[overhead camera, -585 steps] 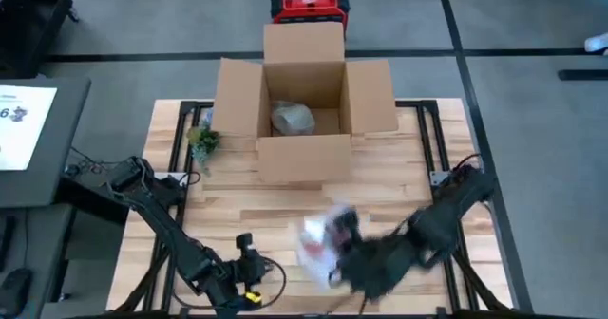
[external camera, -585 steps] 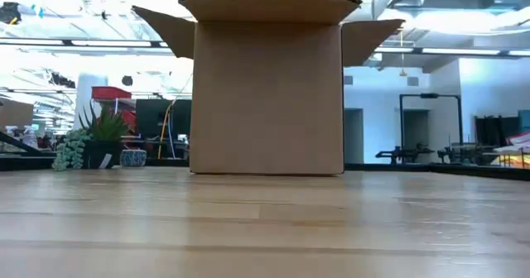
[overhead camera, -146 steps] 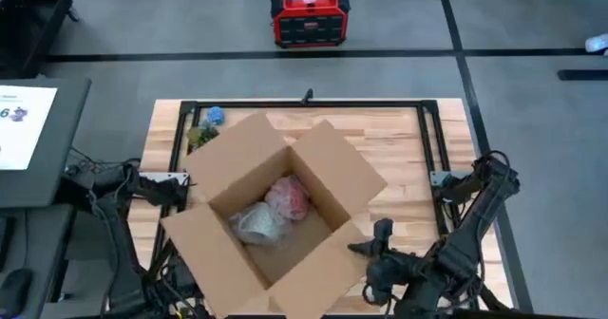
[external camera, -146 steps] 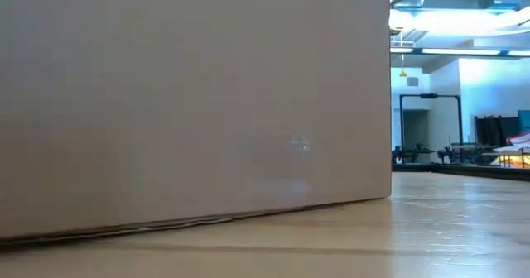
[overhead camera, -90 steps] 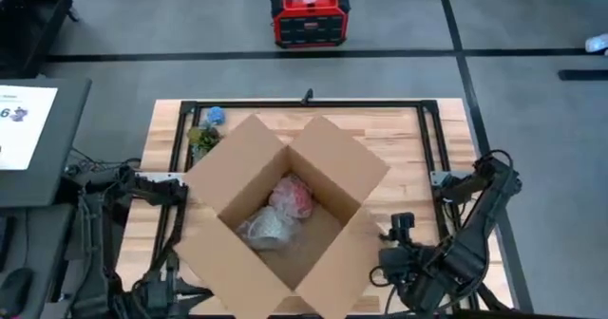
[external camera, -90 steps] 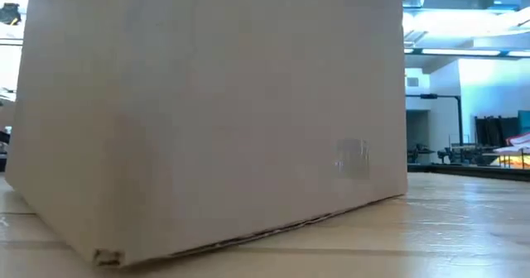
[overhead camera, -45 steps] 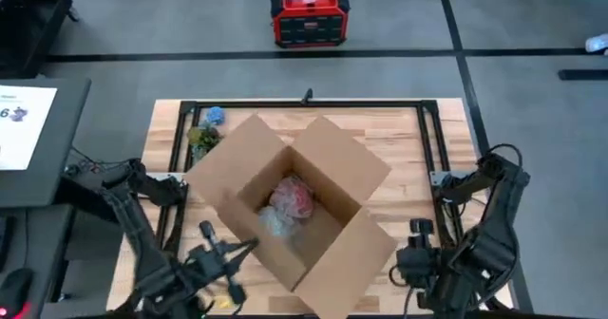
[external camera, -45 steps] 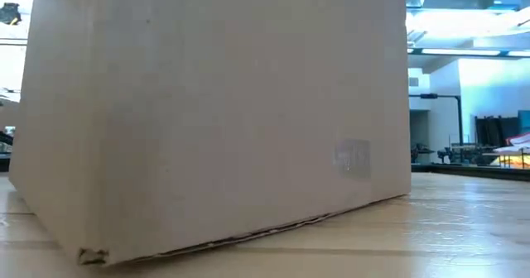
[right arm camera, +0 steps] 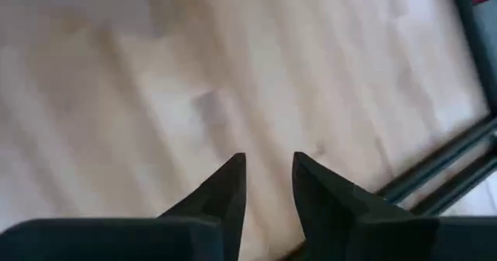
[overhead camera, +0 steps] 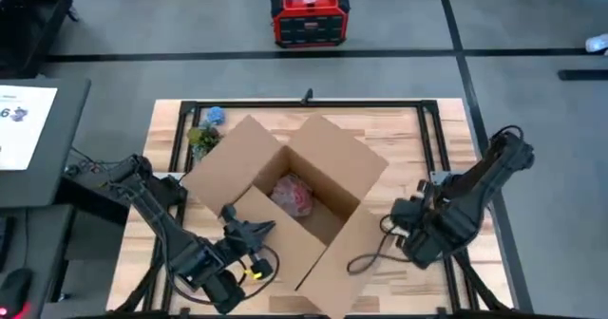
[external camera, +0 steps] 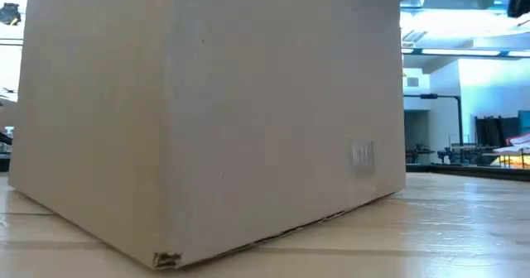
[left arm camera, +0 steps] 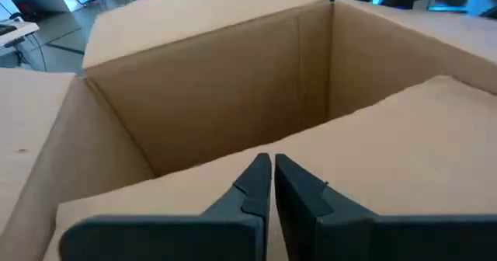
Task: Wrap mug
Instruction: Close the box
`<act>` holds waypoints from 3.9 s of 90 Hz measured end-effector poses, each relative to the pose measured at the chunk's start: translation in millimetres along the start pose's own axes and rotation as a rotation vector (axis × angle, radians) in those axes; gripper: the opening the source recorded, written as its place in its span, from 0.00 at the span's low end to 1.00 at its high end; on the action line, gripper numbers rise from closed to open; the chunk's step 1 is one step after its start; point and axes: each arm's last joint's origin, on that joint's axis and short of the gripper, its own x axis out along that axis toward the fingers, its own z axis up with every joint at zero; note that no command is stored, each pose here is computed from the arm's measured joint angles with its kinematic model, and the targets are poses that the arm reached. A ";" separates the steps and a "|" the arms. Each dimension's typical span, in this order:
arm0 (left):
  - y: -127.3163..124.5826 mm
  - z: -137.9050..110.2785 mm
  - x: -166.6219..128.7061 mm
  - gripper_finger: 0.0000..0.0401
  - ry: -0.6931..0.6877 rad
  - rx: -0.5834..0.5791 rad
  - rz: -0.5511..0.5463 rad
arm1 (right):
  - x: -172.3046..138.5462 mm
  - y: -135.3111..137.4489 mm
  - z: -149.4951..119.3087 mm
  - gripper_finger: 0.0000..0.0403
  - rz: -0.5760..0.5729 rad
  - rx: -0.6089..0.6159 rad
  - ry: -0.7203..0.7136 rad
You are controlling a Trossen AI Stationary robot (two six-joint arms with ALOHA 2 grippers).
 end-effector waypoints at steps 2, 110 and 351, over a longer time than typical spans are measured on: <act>-0.1 -0.2 -0.4 0.00 0.000 0.002 -0.001 | 0.8 -3.9 -0.9 0.21 -0.017 0.016 -0.050; -0.8 -2.8 -3.2 0.00 0.013 0.155 -0.015 | 19.2 -50.1 17.3 0.13 -0.049 0.146 -0.148; 45.6 0.9 4.8 0.00 0.039 0.318 -0.061 | 44.3 30.9 114.5 0.00 0.486 -0.271 -0.593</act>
